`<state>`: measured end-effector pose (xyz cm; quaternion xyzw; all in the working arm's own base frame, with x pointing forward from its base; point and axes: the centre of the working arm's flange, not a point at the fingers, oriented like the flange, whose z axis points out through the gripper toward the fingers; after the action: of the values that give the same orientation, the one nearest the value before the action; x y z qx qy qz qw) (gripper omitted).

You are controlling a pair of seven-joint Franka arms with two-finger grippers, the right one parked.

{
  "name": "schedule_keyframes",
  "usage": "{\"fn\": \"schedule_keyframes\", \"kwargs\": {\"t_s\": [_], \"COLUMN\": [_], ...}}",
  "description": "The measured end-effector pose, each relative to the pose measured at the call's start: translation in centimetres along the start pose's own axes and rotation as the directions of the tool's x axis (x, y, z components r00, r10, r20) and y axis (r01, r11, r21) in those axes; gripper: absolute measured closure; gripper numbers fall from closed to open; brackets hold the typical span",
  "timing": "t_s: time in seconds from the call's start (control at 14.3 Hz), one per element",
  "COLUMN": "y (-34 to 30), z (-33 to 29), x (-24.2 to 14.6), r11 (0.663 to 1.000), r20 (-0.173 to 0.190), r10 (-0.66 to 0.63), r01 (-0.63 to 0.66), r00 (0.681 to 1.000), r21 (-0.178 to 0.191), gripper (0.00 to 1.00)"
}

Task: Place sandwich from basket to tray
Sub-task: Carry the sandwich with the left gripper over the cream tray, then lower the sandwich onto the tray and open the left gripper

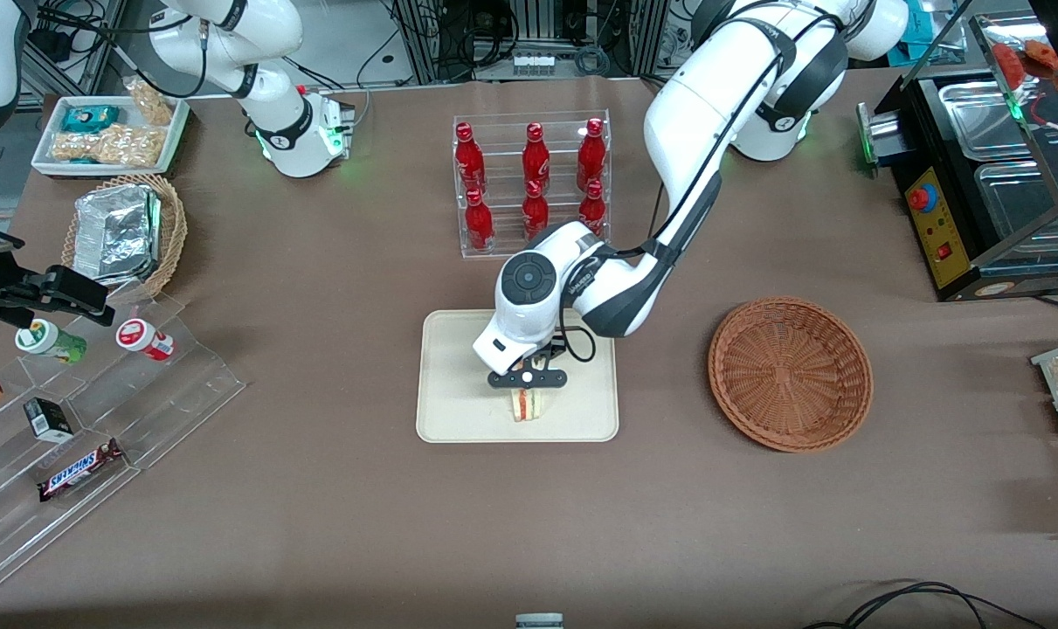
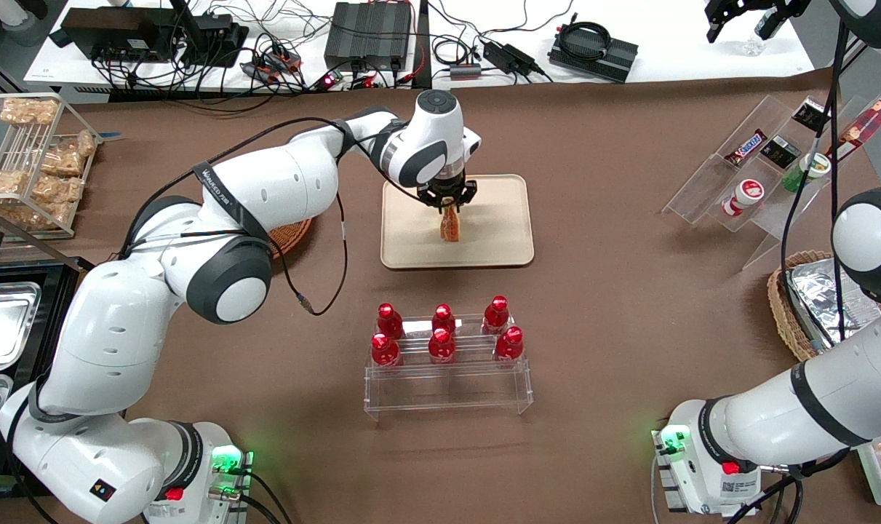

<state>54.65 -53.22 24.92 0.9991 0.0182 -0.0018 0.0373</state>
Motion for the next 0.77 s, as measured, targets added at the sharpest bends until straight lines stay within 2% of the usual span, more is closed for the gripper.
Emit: {"fn": "schedule_keyframes", "kwargs": {"t_s": [0.14, 0.35, 0.49, 0.56, 0.63, 0.77], "y": [-0.1, -2.0, -4.7, -7.0, -9.4, -14.8], "z": [-2.2, -9.1, -15.4, -18.4, -21.1, -25.5], "x": [0.8, 2.7, 4.2, 4.9, 5.6, 6.6], "r11": [0.998, 0.983, 0.971, 0.967, 0.970, 0.982], "r20": [-0.013, -0.045, -0.067, -0.063, -0.047, 0.012], "r10": [-0.059, -0.176, -0.231, -0.242, -0.228, -0.182], "r01": [0.059, 0.178, 0.234, 0.246, 0.231, 0.181], "r00": [0.998, 0.983, 0.971, 0.968, 0.972, 0.983], "r21": [0.005, 0.040, 0.044, 0.061, 0.069, 0.049], "gripper": [0.30, 0.01, 0.00, 0.00, 0.00, 0.00]}}
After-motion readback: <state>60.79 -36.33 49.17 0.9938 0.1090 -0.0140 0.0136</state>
